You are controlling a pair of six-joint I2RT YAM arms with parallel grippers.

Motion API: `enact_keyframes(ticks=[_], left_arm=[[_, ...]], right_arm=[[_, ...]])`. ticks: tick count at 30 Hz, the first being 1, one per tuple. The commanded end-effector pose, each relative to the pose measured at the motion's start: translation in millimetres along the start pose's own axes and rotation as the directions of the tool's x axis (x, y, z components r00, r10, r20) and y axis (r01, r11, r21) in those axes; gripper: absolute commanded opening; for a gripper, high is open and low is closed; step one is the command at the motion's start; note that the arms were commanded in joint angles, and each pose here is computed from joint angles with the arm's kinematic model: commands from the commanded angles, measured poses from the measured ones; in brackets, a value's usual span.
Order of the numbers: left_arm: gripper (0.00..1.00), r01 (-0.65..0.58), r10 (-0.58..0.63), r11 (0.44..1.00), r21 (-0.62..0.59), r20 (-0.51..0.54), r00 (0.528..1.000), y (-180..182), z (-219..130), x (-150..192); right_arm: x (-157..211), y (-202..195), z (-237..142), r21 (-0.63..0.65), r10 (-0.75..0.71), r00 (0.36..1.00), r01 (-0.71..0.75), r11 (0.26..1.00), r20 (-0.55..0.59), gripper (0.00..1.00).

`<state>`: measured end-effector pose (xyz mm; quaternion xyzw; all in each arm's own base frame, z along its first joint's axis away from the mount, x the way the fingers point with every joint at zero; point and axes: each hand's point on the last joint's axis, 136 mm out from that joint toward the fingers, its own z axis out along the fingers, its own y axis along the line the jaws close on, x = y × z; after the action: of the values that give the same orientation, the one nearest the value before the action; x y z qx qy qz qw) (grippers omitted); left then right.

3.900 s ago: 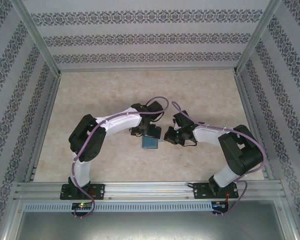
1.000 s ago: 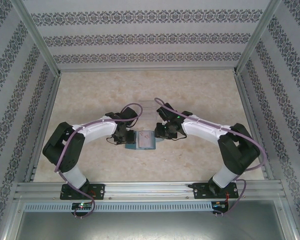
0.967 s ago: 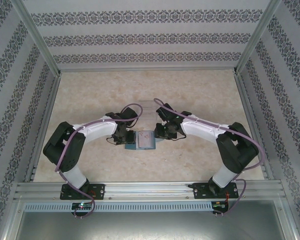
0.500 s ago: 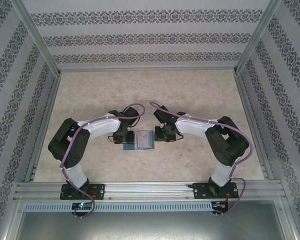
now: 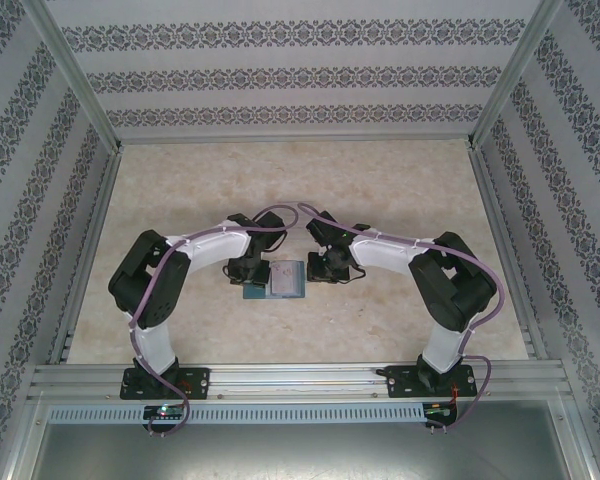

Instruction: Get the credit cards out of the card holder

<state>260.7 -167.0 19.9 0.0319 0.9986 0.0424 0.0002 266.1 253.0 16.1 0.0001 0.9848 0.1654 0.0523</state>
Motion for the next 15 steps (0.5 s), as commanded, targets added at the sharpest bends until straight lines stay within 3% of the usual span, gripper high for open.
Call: enact_keyframes(ticks=[1,6,9,15], left_arm=[[0.29,-0.046,0.031,0.985,-0.165,-0.093,0.995,29,11,19],[0.24,-0.058,0.043,0.986,-0.159,-0.097,0.994,22,8,16],[0.26,-0.053,0.039,0.987,-0.15,-0.095,0.995,20,5,14],[0.43,-0.024,0.022,0.993,-0.119,-0.018,1.0,15,-15,2]], right_arm=[[13,-14,11,0.053,-0.005,0.999,0.008,0.999,-0.051,0.22],[16,-15,12,0.048,-0.004,0.998,0.007,0.999,-0.062,0.21],[18,-14,11,0.043,-0.005,0.998,0.008,0.999,-0.066,0.21],[18,-13,4,0.032,-0.008,0.999,0.01,0.999,-0.052,0.22]])
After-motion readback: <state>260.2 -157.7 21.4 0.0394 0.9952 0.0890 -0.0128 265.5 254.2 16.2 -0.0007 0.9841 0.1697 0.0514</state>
